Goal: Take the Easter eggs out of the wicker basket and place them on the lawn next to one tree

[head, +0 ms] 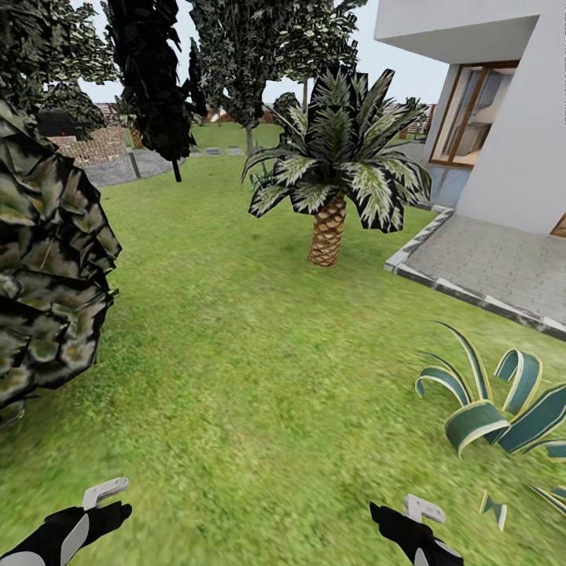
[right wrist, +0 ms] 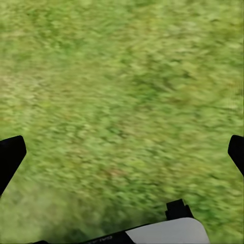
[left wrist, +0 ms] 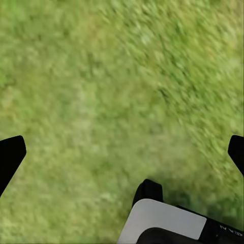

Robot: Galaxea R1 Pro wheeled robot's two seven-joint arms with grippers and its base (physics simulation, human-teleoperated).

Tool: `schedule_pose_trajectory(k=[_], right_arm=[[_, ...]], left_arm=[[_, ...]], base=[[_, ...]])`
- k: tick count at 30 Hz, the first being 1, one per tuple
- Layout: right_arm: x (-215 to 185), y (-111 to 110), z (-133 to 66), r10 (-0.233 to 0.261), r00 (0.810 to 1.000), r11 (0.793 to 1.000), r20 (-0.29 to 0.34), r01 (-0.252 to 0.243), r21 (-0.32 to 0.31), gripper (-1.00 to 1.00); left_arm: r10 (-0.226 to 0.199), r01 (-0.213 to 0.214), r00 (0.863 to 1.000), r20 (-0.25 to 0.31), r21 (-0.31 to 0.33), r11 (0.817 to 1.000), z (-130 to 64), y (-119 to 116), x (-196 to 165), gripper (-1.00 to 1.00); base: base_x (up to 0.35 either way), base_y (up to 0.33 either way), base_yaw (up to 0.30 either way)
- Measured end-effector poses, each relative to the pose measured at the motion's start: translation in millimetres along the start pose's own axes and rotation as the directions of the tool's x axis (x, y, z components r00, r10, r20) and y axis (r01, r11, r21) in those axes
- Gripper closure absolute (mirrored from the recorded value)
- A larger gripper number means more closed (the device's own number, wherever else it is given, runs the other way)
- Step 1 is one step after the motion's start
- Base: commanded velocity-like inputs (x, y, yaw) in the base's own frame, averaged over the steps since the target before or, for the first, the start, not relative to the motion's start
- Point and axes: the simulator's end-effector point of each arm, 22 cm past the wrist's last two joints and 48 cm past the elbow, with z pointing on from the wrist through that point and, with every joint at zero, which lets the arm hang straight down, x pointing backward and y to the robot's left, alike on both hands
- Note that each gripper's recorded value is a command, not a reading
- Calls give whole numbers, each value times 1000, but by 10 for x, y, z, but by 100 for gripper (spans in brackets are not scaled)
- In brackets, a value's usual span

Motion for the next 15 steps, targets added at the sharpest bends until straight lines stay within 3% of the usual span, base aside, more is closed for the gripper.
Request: schedule_pose_trajectory(k=[15], right_arm=[[-69,37,-37,1,1000,1000,16,-1,-9,-100]], left_arm=[[-4,4,1000,21,8,1000,-61,-24,-87,-100]], base=[[0,0,8]])
